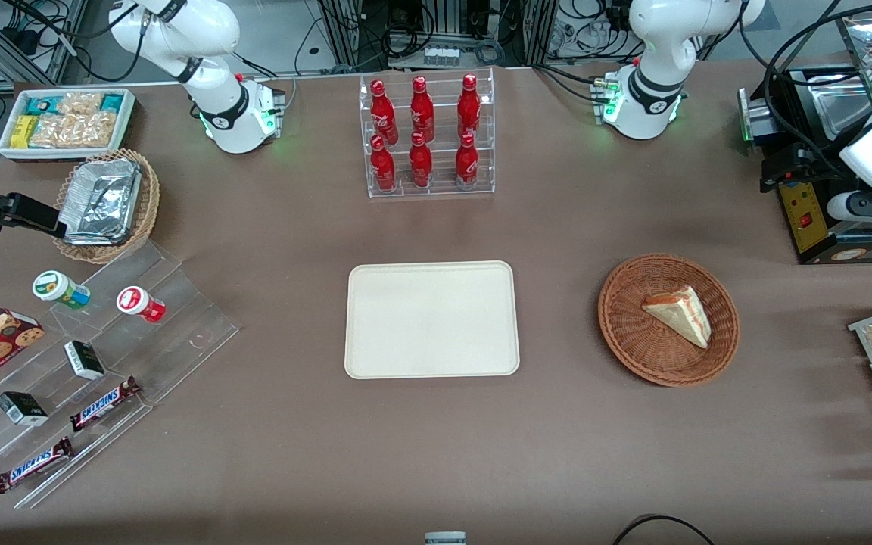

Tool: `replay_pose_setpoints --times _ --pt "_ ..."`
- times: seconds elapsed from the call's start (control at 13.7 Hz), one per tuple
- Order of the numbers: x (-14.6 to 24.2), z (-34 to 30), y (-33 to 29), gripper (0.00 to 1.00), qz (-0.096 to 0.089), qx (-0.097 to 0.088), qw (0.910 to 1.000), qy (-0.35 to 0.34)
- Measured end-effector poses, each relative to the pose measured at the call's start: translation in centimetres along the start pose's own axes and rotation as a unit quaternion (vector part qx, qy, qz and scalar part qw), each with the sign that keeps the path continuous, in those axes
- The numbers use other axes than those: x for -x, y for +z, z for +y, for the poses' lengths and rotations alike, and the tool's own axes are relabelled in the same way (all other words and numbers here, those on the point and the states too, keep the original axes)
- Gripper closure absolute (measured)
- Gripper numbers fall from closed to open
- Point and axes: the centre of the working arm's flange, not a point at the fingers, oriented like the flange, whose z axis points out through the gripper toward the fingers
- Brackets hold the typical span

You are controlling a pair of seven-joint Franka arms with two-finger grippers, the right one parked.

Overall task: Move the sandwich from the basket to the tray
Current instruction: 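Move the left gripper over the sandwich in the wicker basket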

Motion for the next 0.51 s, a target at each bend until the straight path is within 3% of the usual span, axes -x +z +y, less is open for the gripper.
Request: replay_pose_setpoints --times 0.15,0.29,0.51 --pt "0.1 -0.1 0.0 0.00 -0.002 -0.004 1.0000 -0.003" --pt "0.1 -0.5 0.1 0.00 -0.005 -0.024 0.9996 -0.010" --pt "-1.6 -0.4 3.9 0.00 -0.005 -0.044 0.9960 -0.077"
